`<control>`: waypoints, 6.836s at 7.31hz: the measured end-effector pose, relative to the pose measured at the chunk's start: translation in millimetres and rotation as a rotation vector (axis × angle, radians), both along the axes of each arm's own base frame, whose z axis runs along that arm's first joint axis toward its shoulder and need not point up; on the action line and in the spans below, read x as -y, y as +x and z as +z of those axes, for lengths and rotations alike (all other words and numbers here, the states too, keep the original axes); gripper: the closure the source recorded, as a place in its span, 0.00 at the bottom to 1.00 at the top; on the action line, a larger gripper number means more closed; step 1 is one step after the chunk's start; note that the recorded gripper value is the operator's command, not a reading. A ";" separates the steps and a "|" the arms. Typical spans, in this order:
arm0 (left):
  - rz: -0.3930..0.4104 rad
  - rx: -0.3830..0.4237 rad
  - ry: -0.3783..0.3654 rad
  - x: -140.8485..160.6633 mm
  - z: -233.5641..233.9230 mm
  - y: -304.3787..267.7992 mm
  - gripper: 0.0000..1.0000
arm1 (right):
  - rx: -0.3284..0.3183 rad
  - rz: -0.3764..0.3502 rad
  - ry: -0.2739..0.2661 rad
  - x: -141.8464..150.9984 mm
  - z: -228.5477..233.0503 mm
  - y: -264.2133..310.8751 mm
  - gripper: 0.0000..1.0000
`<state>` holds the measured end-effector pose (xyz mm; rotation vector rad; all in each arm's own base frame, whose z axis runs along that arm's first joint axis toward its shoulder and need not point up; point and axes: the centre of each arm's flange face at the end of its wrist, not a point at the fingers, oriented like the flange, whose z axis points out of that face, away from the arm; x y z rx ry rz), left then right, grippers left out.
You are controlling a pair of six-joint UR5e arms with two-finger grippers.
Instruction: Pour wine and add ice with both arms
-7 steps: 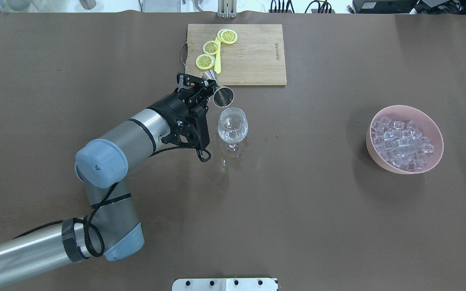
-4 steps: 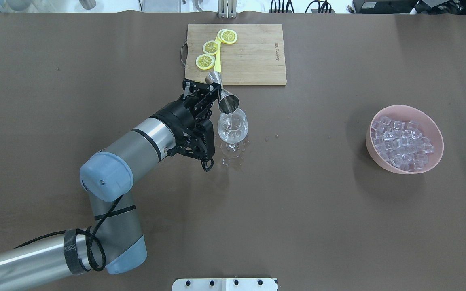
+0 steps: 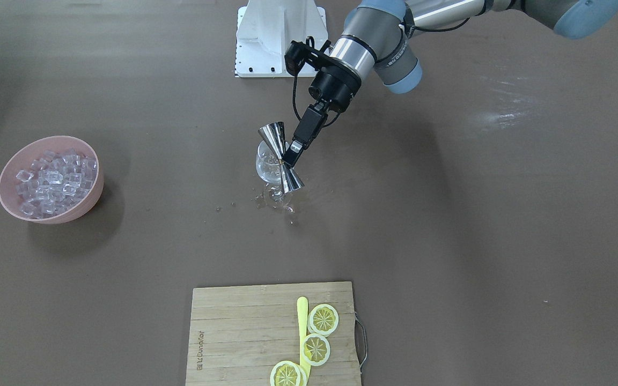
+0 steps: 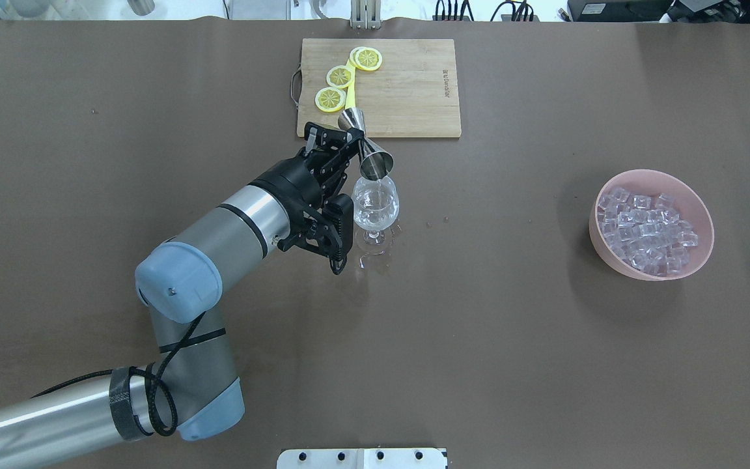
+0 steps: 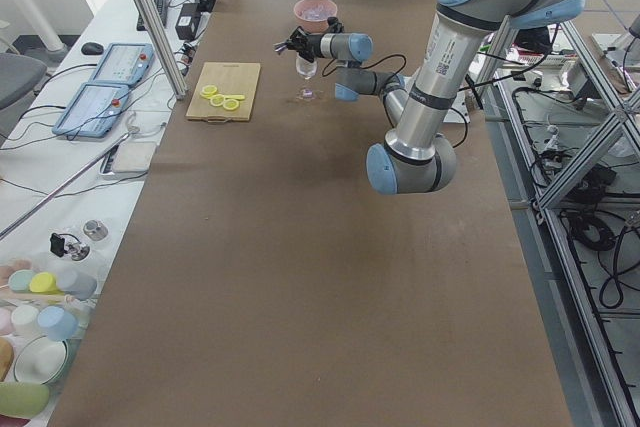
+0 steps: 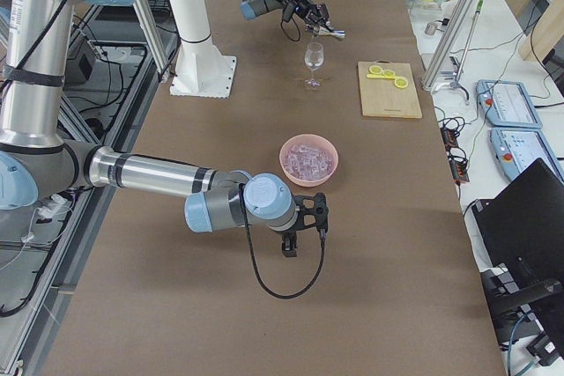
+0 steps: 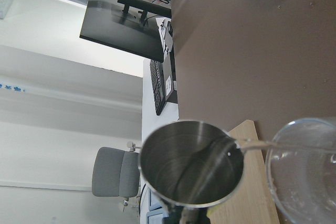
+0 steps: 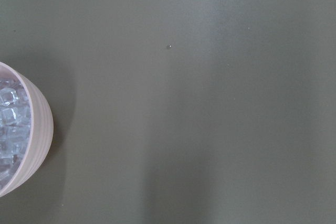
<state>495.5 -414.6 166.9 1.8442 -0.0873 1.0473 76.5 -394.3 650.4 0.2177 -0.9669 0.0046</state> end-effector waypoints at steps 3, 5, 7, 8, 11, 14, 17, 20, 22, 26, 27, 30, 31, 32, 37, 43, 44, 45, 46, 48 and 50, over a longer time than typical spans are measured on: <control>-0.035 0.035 0.022 15.4 -0.3 -10.6 1.00 | 0.002 0.005 0.003 -1.5 -2.3 1.9 0.00; -0.044 0.047 0.021 20.9 2.5 -10.7 1.00 | 0.002 0.005 0.004 -2.1 -2.5 2.2 0.00; -0.046 0.051 0.020 22.3 4.4 -9.6 1.00 | 0.001 0.005 0.004 -2.5 -2.1 2.1 0.00; -0.049 0.054 0.021 22.7 5.0 -9.7 1.00 | 0.001 0.005 0.003 -2.9 -1.6 2.2 0.00; -0.084 0.093 0.052 23.8 1.6 -11.4 1.00 | 0.004 0.006 0.000 -3.5 -1.3 2.2 0.00; -0.122 0.148 0.075 26.2 0.3 -12.2 1.00 | 0.019 0.010 0.003 -4.3 -3.1 4.5 0.00; -0.167 0.203 0.109 26.9 -2.5 -15.9 1.00 | 0.037 0.018 0.006 -6.1 -4.8 8.3 0.00; -0.194 0.222 0.116 24.5 -3.4 -14.8 1.00 | 0.054 0.028 0.002 -10.9 -4.4 12.6 0.00; -0.215 0.231 0.116 12.9 -4.9 -6.4 1.00 | 0.062 0.032 0.002 -11.9 -4.8 14.3 0.00; -0.233 0.179 0.147 -9.3 -5.5 -3.3 1.00 | 0.067 0.043 -0.001 -16.4 -3.4 18.2 0.00; -0.229 0.113 0.137 -11.6 2.9 -8.8 1.00 | 0.067 0.049 0.000 -18.2 -3.8 20.8 0.00; -0.146 -0.151 -0.049 -9.0 32.2 -14.2 1.00 | 0.063 0.059 -0.001 -21.1 -3.7 23.8 0.00; -0.108 -0.245 -0.135 -6.5 43.7 -15.6 1.00 | 0.060 0.062 0.000 -21.4 -4.0 24.8 0.00; -0.074 -0.332 -0.230 -3.6 60.4 -19.3 1.00 | 0.057 0.067 0.003 -21.6 -5.4 26.7 0.00; 0.031 -0.572 -0.593 34.5 137.8 -83.5 1.00 | 0.051 0.074 0.017 -23.7 -12.1 29.6 0.00; 0.024 -0.808 -1.066 63.8 257.3 -193.2 1.00 | 0.027 0.080 0.031 -24.6 -20.3 30.7 0.00; 0.001 -0.883 -1.158 59.7 274.6 -201.3 1.00 | 0.019 0.082 0.032 -23.9 -20.4 31.2 0.00; -0.031 -0.914 -1.234 54.2 297.7 -213.5 1.00 | 0.011 0.084 0.034 -22.9 -20.8 31.8 0.00; -0.069 -0.921 -1.281 49.0 317.6 -225.5 1.00 | 0.006 0.085 0.035 -22.3 -21.0 32.2 0.00; -0.146 -0.943 -1.365 46.8 340.4 -233.1 1.00 | 0.004 0.087 0.033 -22.2 -20.9 32.4 0.00; -0.180 -0.937 -1.406 48.4 350.4 -226.8 1.00 | 0.004 0.088 0.031 -22.8 -20.6 32.3 0.00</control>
